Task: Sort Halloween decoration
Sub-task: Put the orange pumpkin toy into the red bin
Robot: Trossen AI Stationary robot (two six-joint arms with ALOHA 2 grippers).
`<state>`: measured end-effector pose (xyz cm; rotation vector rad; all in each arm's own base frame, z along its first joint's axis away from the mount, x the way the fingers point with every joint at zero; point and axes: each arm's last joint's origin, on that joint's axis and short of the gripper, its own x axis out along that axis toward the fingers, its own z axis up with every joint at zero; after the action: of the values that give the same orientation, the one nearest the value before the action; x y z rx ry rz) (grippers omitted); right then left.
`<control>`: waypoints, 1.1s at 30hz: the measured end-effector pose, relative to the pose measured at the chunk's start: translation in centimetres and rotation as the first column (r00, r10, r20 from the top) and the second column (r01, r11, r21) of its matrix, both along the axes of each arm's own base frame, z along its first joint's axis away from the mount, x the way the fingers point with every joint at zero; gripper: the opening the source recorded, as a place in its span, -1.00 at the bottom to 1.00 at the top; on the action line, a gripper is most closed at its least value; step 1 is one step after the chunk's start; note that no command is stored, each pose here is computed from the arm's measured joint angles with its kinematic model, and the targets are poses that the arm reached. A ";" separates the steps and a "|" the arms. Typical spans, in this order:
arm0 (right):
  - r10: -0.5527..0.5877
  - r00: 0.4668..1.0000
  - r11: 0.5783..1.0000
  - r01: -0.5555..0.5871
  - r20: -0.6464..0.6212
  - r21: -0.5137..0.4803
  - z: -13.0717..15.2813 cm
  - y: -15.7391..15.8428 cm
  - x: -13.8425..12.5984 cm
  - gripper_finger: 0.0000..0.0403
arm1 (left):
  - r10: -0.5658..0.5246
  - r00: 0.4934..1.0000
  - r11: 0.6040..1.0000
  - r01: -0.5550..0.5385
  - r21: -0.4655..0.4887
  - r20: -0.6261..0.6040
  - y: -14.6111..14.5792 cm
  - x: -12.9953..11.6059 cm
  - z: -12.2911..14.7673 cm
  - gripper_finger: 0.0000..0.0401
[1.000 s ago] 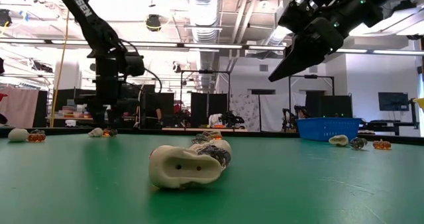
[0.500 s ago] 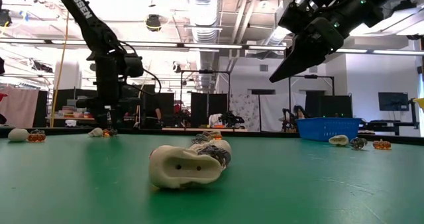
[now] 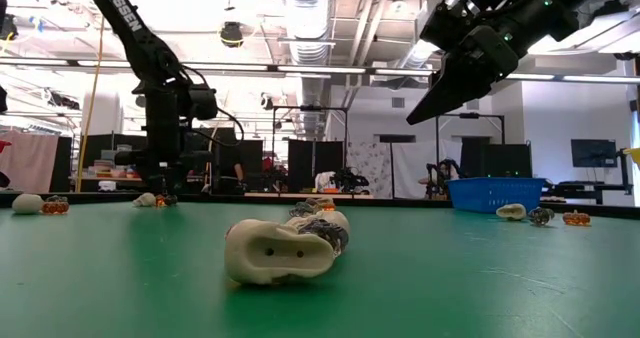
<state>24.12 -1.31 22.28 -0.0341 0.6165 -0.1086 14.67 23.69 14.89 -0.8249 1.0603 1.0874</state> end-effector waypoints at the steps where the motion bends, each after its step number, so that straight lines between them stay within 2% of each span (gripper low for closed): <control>1: 0.000 1.000 1.000 0.000 0.000 0.000 0.0 0.0 0.0 -0.03 | 0.000 1.000 1.000 0.000 0.001 0.001 0.0 0.0 0.0 -0.31; 11: 0.020 1.000 1.000 -0.020 0.003 0.001 0.0 0.5 0.0 -0.03 | -0.003 1.000 1.000 0.003 0.001 -0.001 0.1 0.0 -0.1 -0.46; 17: 0.029 1.000 1.000 -0.029 0.005 0.000 0.0 0.7 0.1 -0.03 | -0.052 0.999 0.999 0.052 0.006 -0.006 0.1 0.1 0.1 -0.55; 23: 0.029 1.000 1.000 -0.029 0.006 0.000 0.0 0.7 0.1 -0.03 | -0.098 0.985 0.995 0.094 0.031 0.140 -0.3 0.3 2.6 -0.59; 27: 0.030 1.000 1.000 -0.030 0.005 0.003 0.0 0.8 0.1 -0.03 | -0.147 0.968 0.989 0.150 0.002 0.203 -1.9 0.4 4.2 -0.59; 29: 0.033 0.999 0.999 -0.033 0.005 0.007 0.0 0.9 0.1 -0.03 | -0.201 0.954 0.977 0.213 -0.030 0.223 -3.3 0.7 5.0 -0.59; 33: 0.049 0.999 0.999 -0.049 0.004 0.009 0.0 1.3 0.1 -0.03 | -0.341 0.890 0.913 0.390 -0.118 0.303 -7.3 1.5 6.5 -0.59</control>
<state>24.17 0.00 22.29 -0.0405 0.6117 -0.0589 16.14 16.34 21.34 -0.8457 1.0309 0.5438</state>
